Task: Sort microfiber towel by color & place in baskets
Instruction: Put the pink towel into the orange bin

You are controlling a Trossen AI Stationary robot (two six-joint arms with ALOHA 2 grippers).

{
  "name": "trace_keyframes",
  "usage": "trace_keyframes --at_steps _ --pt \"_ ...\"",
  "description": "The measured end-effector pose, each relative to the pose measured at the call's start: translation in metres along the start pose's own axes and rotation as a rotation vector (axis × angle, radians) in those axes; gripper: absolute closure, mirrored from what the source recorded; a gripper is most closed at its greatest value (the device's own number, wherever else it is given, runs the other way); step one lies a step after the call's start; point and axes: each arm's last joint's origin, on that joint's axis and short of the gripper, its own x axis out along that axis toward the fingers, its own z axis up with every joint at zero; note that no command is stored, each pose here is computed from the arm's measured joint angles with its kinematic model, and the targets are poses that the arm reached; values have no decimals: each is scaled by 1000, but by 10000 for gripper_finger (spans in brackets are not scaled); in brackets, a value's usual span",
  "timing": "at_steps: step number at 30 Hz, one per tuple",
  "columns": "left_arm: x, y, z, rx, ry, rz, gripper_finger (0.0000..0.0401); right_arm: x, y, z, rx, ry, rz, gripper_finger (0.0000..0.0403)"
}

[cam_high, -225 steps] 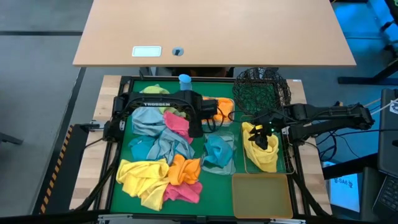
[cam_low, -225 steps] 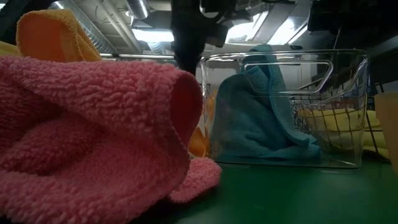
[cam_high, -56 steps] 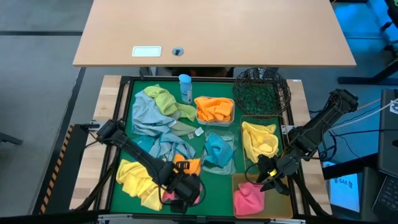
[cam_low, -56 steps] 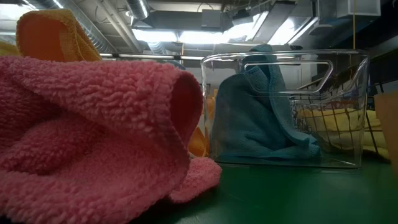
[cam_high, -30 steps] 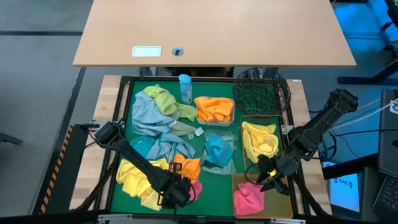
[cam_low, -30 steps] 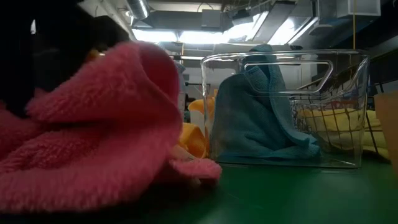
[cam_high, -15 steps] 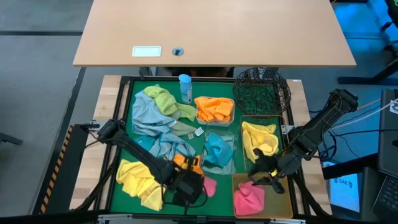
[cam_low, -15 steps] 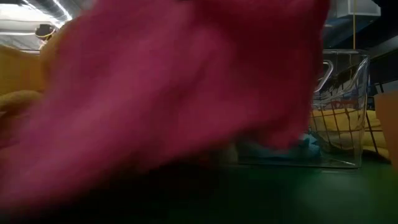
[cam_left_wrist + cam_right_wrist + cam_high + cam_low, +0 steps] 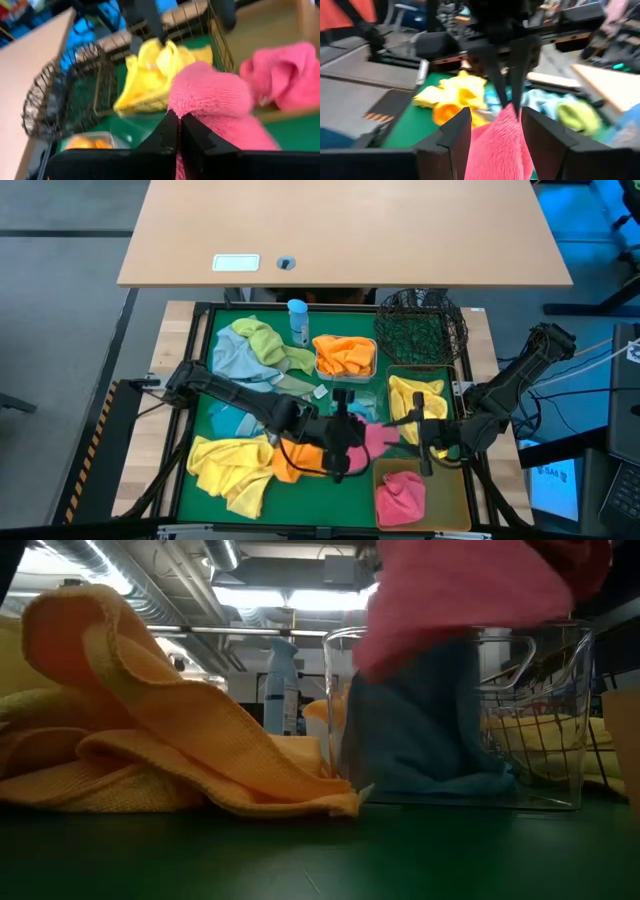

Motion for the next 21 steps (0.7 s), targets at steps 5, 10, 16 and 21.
trace_keyframes --at_steps 5,10,16,21 --pt "3 7 10 0 -97 23 401 0 -2 1 -39 -6 -73 229" --pt "1 8 18 -1 -175 34 401 0 -3 1 -38 -5 -116 229" --pt "0 6 23 -14 -228 -33 400 0 -2 1 -34 -5 -84 237" --pt "0 5 23 -30 -236 -63 380 0 0 0 -7 -4 -10 323"
